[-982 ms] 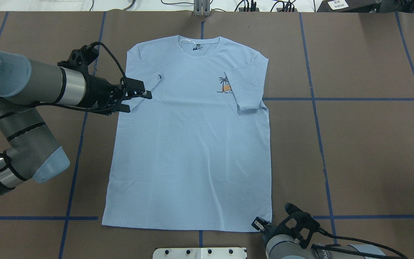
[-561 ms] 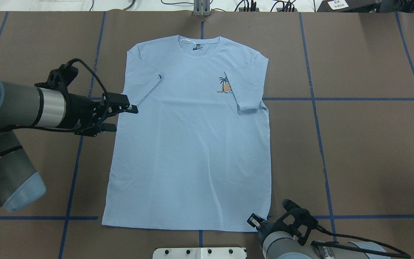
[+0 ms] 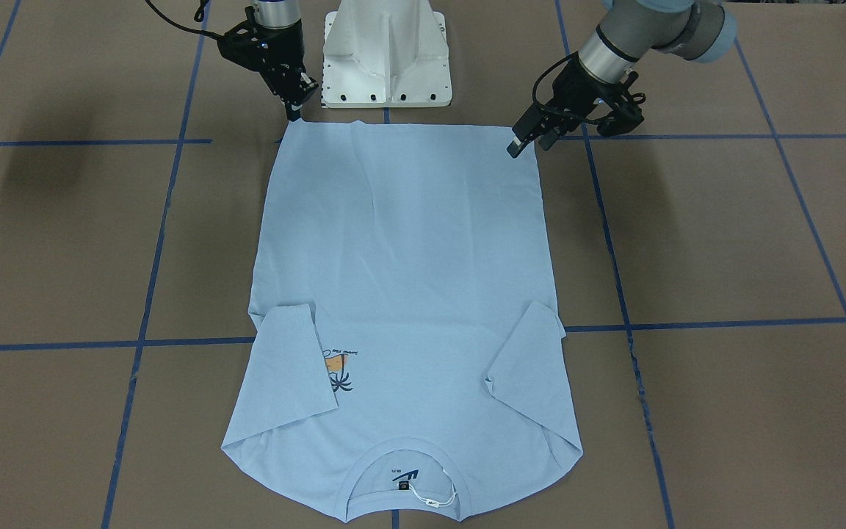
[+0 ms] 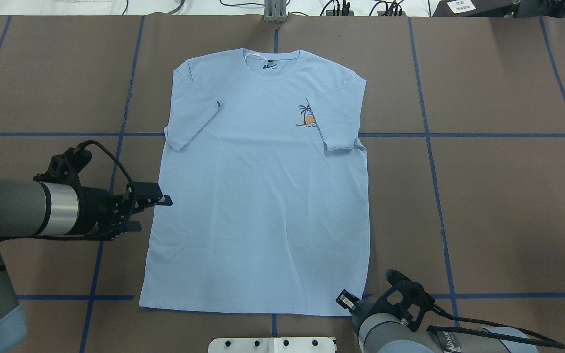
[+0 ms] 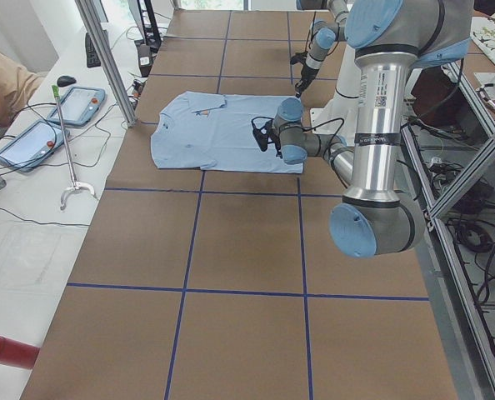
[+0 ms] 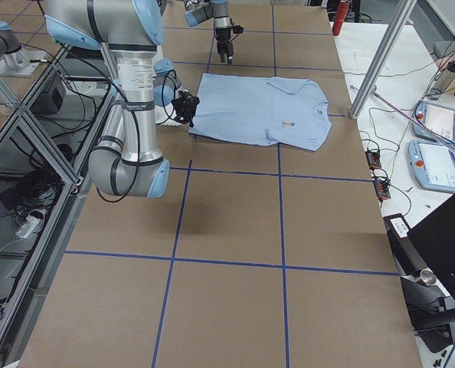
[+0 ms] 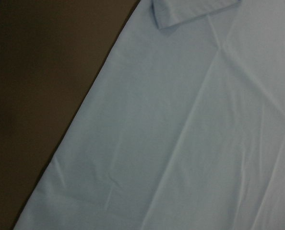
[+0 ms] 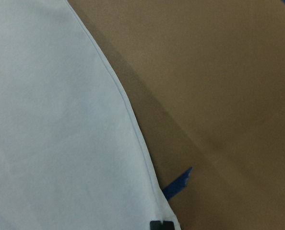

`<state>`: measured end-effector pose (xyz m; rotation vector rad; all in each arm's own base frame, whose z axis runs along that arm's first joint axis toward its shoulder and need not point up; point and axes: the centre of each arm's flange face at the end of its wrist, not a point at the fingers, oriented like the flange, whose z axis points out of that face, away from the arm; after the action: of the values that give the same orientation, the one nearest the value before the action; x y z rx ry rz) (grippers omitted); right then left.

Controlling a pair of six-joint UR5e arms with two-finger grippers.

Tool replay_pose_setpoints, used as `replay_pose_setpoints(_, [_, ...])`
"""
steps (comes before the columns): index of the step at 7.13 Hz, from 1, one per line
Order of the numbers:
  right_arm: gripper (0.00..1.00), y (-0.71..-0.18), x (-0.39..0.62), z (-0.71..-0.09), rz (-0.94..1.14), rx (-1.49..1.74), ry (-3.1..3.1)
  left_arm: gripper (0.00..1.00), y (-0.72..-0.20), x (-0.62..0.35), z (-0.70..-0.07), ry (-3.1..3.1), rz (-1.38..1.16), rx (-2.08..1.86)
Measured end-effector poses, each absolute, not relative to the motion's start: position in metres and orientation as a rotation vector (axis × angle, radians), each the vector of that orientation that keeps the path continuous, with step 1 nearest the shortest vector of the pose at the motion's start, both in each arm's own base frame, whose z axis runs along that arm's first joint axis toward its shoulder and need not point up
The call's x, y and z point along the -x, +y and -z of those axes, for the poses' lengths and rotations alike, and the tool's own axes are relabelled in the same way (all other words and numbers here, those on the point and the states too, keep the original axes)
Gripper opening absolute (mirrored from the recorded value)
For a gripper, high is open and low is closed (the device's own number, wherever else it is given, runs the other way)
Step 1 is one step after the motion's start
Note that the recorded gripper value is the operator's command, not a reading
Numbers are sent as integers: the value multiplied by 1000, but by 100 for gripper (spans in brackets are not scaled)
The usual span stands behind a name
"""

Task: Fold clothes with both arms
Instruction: 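Lower the left gripper to the hem corner nearest it, then grasp both hem corners with the left and right grippers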

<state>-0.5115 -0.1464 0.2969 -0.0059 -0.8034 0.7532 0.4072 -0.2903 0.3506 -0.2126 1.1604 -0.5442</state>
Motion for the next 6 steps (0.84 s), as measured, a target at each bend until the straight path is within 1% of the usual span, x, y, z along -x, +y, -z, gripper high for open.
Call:
replay_pose_setpoints(1, [0, -146, 512, -297, -752, 6, -802, 69, -274, -421, -359, 1100, 563, 258])
replay_pose_setpoints(2, [0, -146, 512, -297, -751, 5, -802, 63, -261, -431, -367, 1055, 568, 281])
replay_pose_setpoints(6, [0, -149, 512, -297, -755, -5, -804, 65, -219, -462, -387, 896, 502, 308])
